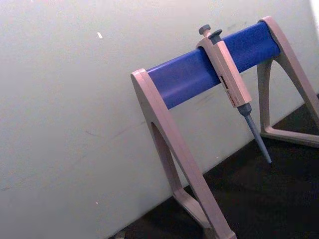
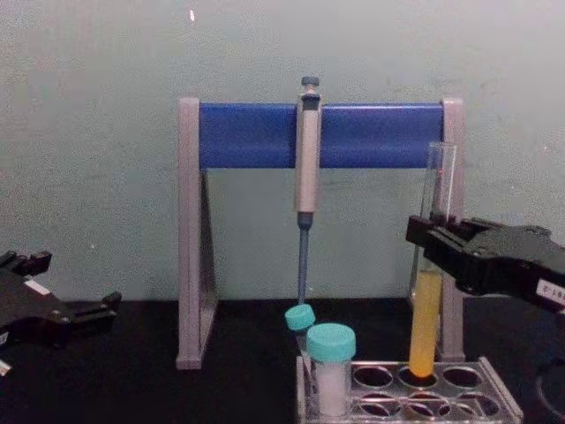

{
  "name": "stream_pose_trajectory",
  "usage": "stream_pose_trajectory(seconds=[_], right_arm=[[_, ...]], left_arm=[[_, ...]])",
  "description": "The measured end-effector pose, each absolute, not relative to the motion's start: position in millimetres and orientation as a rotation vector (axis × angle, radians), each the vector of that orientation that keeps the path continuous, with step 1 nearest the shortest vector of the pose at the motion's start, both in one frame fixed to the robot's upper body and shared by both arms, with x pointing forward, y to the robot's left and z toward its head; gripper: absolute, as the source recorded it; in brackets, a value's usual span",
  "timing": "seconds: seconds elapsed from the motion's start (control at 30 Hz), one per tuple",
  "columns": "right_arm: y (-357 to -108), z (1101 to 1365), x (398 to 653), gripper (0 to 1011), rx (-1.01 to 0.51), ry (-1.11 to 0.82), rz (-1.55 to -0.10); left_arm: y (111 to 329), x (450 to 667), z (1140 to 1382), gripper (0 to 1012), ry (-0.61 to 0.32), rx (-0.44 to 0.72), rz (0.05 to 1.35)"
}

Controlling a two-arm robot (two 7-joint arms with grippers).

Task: Pick up the test tube from the test tube rack, shake it, then place it back into the test tube rack.

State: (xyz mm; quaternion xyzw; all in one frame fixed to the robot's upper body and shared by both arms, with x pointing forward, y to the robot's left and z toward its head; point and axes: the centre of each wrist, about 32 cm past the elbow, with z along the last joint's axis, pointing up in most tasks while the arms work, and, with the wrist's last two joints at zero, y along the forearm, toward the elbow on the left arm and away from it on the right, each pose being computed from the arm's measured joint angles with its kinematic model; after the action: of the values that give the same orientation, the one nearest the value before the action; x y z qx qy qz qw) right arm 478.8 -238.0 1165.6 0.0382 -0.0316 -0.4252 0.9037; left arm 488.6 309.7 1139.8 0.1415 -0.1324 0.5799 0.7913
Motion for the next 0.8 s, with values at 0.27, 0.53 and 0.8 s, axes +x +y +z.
stream_pose_trajectory(seconds=[0.27,0.53,0.8], right_arm=[[-237.0,1160.9,480.5,220,0.072,-0.054,-0.880],[-236.6,1156.1,480.9,220,0.063,-0.043,-0.883],[-236.3,1150.6,480.7,220,0.055,-0.028,-0.886]], left_arm=[[309.7,488.6,1139.8,1010,-0.285,0.304,1.248],[309.7,488.6,1139.8,1010,-0.285,0.305,1.248],[309.7,488.6,1139.8,1010,-0.285,0.304,1.248]])
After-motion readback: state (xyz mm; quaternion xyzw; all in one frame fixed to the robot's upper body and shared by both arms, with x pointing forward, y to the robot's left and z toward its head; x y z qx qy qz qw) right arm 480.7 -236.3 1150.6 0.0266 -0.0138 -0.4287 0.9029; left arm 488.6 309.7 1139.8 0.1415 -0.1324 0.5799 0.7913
